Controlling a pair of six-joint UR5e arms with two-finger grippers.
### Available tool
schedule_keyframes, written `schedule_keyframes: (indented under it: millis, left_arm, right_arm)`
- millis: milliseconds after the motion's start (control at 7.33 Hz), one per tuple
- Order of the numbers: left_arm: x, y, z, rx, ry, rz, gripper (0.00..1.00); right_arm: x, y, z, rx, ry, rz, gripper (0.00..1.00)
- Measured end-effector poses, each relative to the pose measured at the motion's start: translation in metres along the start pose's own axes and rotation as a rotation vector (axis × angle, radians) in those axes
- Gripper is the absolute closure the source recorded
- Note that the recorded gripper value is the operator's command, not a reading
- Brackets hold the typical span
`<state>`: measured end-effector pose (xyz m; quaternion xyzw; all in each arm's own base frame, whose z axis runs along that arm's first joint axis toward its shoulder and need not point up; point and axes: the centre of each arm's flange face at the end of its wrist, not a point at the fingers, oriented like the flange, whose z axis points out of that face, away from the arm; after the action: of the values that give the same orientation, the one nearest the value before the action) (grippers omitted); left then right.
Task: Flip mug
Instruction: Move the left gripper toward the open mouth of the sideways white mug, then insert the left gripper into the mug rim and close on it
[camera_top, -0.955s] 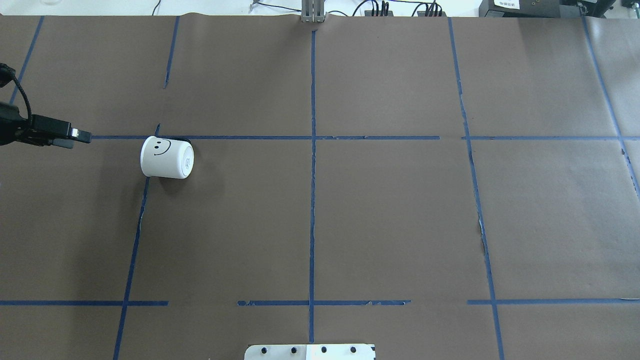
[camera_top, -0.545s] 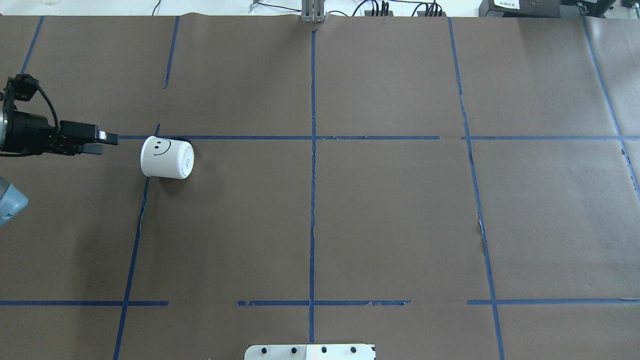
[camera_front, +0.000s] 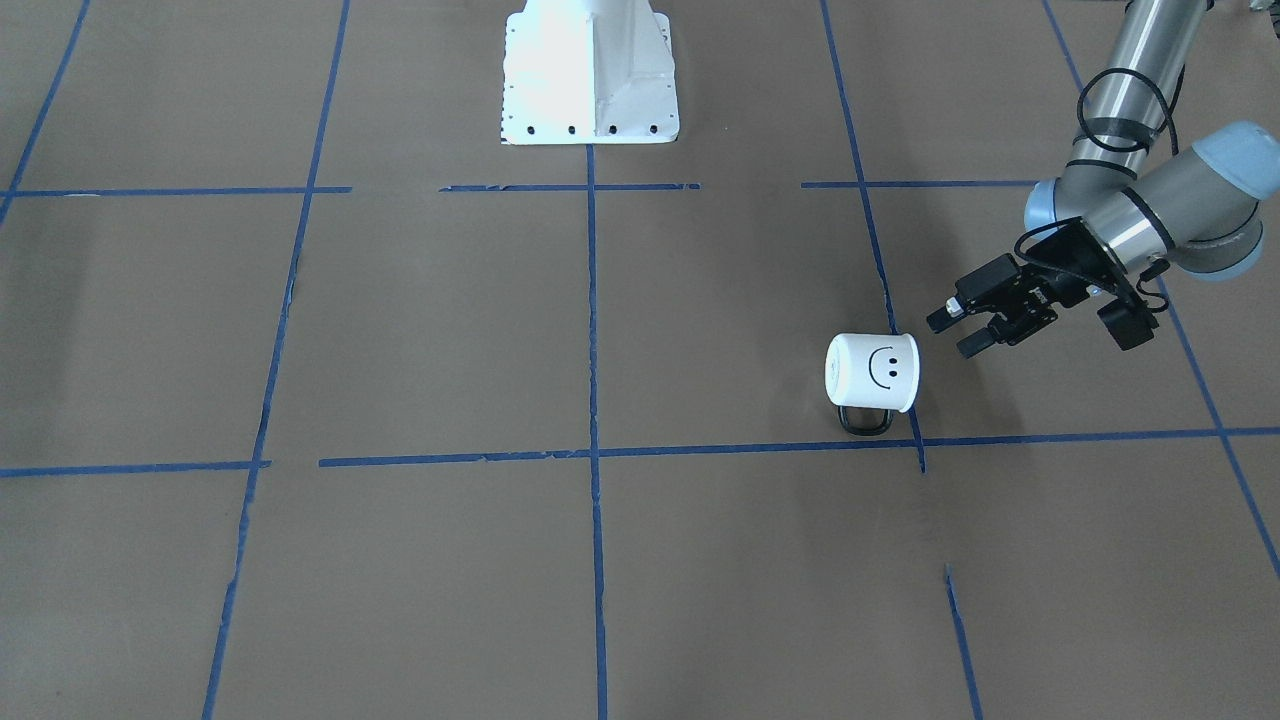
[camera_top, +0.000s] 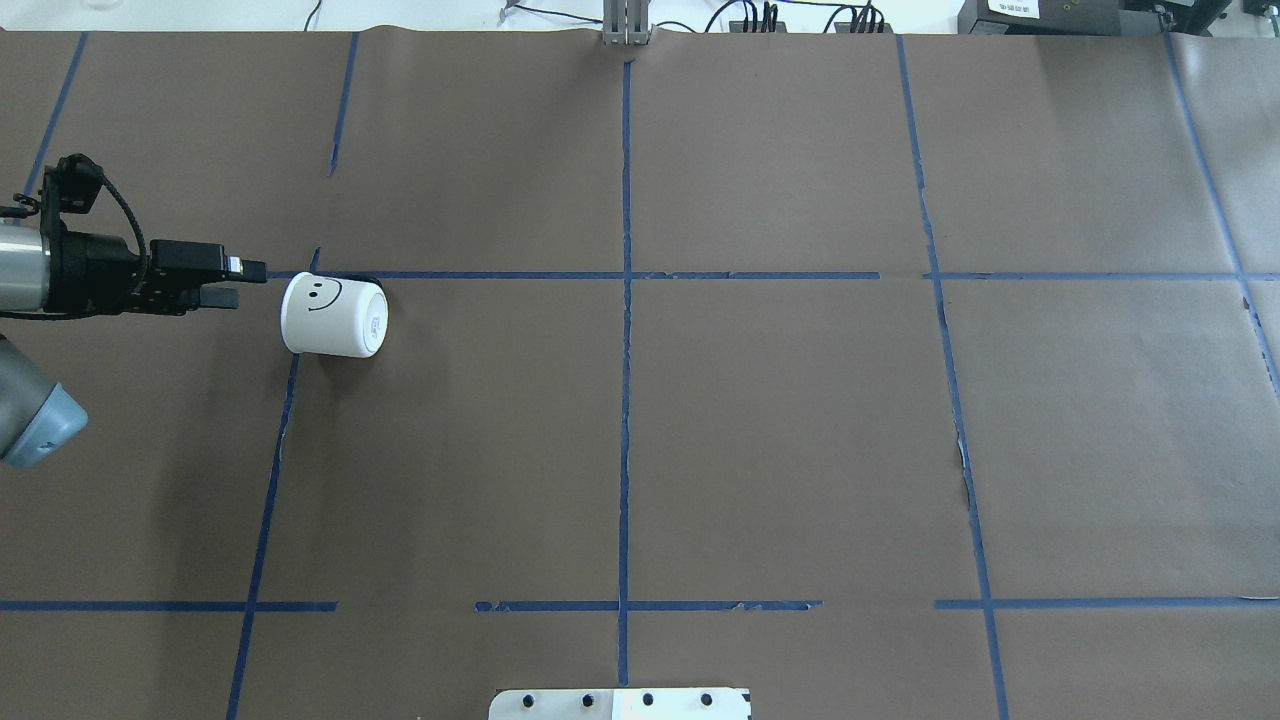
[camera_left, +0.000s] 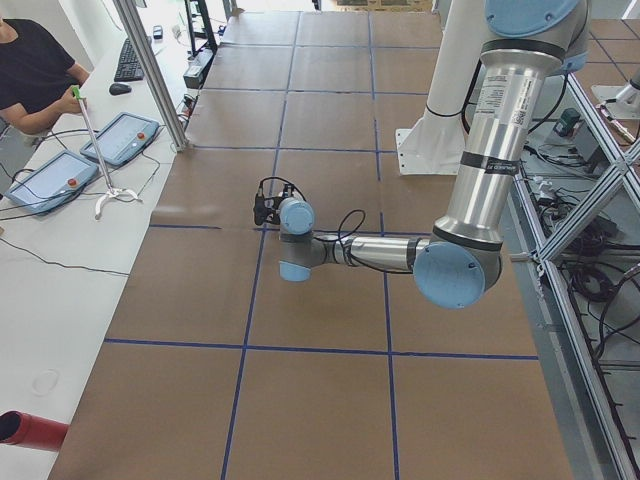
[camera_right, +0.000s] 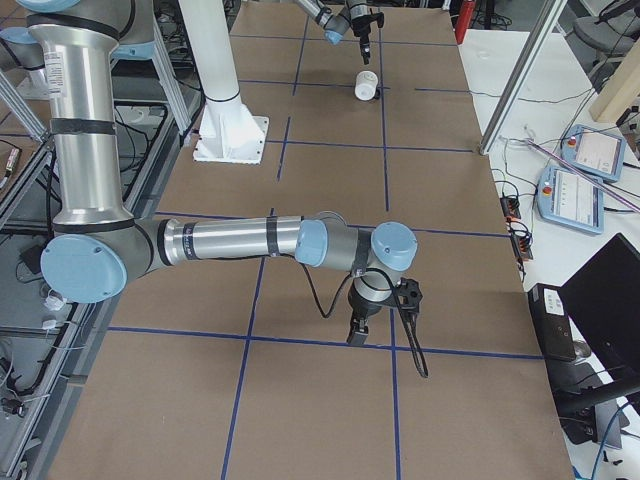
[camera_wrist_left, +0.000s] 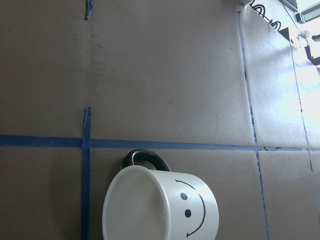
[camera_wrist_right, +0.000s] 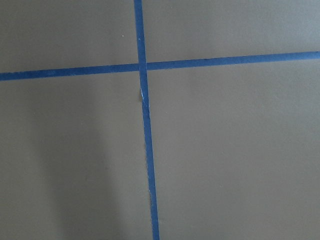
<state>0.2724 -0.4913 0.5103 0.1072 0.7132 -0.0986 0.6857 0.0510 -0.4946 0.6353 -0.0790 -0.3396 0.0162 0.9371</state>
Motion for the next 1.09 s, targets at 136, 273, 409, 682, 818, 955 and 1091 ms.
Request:
schedule_keyframes:
  millis: [136, 273, 409, 682, 818, 955, 1091]
  left_arm:
    - [0.001, 0.001, 0.014, 0.032, 0.015, -0.019, 0.00]
    - [0.003, 0.002, 0.028, 0.049, 0.023, -0.032, 0.00]
    - [0.003, 0.005, 0.038, 0.050, 0.025, -0.039, 0.00]
    - [0.003, 0.009, 0.052, 0.038, 0.024, -0.044, 0.08]
    - [0.004, 0.010, 0.058, 0.032, 0.024, -0.045, 0.25]
    - [0.005, 0.012, 0.061, 0.028, 0.025, -0.046, 0.42]
    - [0.005, 0.012, 0.062, 0.025, 0.025, -0.048, 0.52]
  right_arm:
    - [0.000, 0.000, 0.000, 0.000, 0.000, 0.000, 0.00]
    - [0.000, 0.000, 0.000, 0.000, 0.000, 0.000, 0.00]
    - [0.000, 0.000, 0.000, 0.000, 0.000, 0.000, 0.00]
    - [0.000, 0.000, 0.000, 0.000, 0.000, 0.000, 0.00]
    - [0.000, 0.000, 0.000, 0.000, 0.000, 0.000, 0.00]
    - [0.000, 0.000, 0.000, 0.000, 0.000, 0.000, 0.00]
    - [0.000, 0.000, 0.000, 0.000, 0.000, 0.000, 0.00]
